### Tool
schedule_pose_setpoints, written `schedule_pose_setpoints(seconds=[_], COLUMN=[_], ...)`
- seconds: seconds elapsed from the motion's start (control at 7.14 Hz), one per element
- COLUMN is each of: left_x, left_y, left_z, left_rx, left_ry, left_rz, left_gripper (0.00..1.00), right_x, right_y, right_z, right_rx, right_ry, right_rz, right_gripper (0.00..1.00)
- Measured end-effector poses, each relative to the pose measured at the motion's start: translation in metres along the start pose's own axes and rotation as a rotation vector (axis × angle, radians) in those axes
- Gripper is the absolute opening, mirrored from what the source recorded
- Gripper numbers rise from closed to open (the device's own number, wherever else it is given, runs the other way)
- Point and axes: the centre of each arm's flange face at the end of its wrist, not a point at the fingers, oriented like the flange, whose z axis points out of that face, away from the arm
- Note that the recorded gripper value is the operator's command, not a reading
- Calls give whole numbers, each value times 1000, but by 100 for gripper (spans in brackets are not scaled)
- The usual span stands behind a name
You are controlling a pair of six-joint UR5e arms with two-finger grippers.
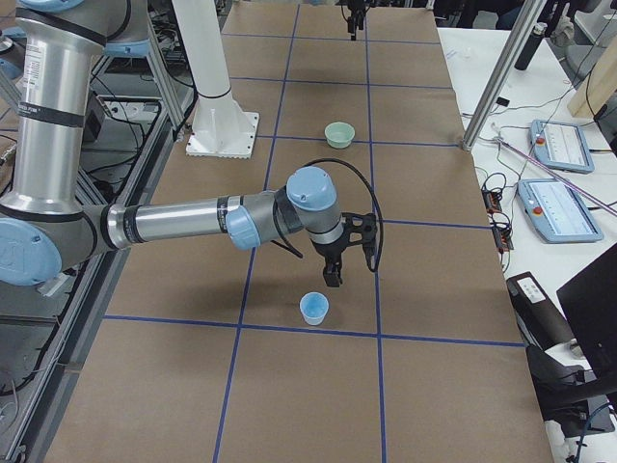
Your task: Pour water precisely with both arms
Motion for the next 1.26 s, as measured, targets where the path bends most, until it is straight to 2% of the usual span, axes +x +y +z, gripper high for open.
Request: schedule_pose_setpoints(seconds=[0.28, 0.56, 0.84, 1.26], left_x=[-122, -212, -248, -253], left_y=[37, 71, 95, 98], left_z=[-19, -30, -25, -24], left_rx=[-9, -30, -49, -48], left_ry=[-82, -131, -142, -143], left_rz=[65, 68, 38, 35], left_gripper=[100, 100, 100, 100], right_x=[-44, -86, -112, -131], right_y=[10, 27, 49, 89], right_z=[10, 20, 29, 65], right_rx=[17, 50, 103, 267], right_ry=[63, 119, 190, 357], right_rz=[61, 115, 154, 257], right_gripper=[99, 99, 99, 100])
